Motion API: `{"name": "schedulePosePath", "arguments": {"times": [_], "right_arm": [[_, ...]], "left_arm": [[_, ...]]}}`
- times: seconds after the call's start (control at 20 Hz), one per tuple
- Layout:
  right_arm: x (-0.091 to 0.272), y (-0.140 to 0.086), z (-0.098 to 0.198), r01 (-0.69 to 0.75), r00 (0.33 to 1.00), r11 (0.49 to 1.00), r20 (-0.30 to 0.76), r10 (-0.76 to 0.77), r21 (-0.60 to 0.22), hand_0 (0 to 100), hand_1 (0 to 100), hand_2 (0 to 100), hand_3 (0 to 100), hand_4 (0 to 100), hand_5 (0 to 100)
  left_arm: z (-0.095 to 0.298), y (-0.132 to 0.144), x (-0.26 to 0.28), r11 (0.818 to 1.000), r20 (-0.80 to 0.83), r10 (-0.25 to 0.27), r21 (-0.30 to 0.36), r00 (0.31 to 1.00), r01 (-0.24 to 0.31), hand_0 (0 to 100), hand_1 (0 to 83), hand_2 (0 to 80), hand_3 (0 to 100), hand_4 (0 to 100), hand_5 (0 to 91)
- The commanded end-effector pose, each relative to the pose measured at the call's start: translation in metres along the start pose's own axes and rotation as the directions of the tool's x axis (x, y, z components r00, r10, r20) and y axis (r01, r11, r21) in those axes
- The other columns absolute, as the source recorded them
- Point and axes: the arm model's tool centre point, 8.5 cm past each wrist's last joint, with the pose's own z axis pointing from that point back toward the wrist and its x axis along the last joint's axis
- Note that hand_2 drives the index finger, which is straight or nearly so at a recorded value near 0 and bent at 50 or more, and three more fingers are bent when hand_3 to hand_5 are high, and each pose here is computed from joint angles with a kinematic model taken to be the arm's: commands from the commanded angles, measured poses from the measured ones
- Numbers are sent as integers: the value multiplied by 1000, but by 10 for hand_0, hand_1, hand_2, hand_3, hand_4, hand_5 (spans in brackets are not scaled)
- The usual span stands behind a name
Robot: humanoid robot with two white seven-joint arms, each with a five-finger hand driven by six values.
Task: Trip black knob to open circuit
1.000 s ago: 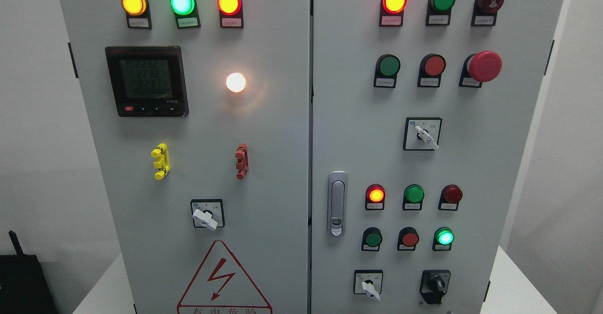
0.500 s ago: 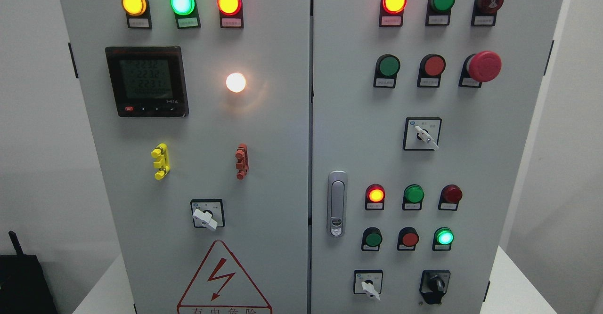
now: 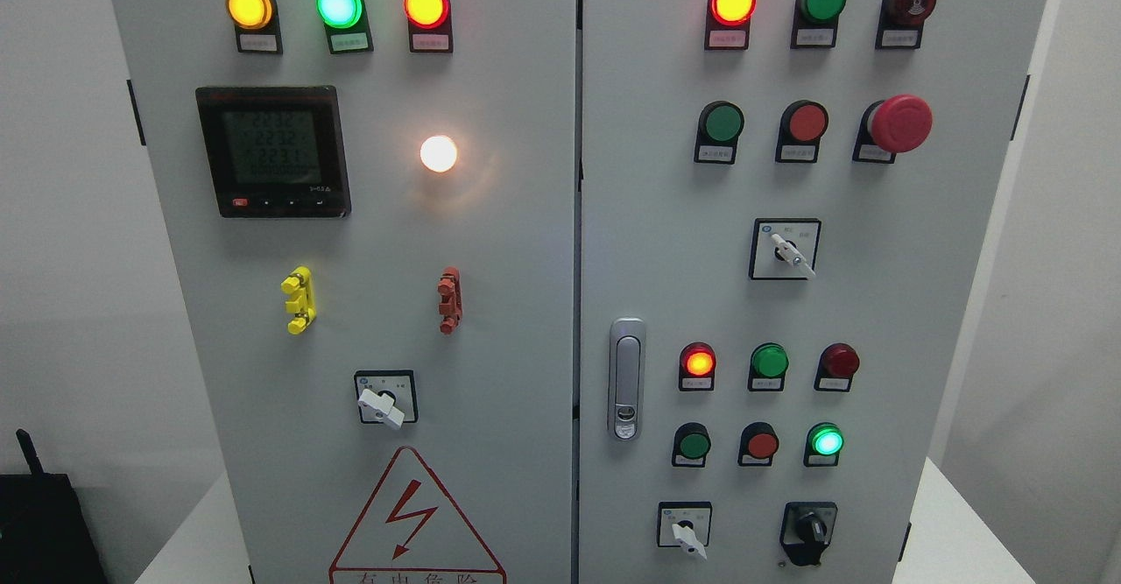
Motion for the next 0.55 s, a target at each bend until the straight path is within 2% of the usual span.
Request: {"name": "schedulePosePath", "arguments": {"times": [0.0,0.5], "right_arm": [[-14,2,5,10,999,1000,-42,-11,-8,0,0,0,0,0,0],[-15,1,4,10,999,1000,-40,-10,-12,0,0,0,0,0,0]], "left_arm": [[0,0,0,1000,-5,-23,-1,1000,23,120,389,0,0,0,0],[0,0,0,1000,-5,-23,-1,1000,23,120,389,0,0,0,0]]}}
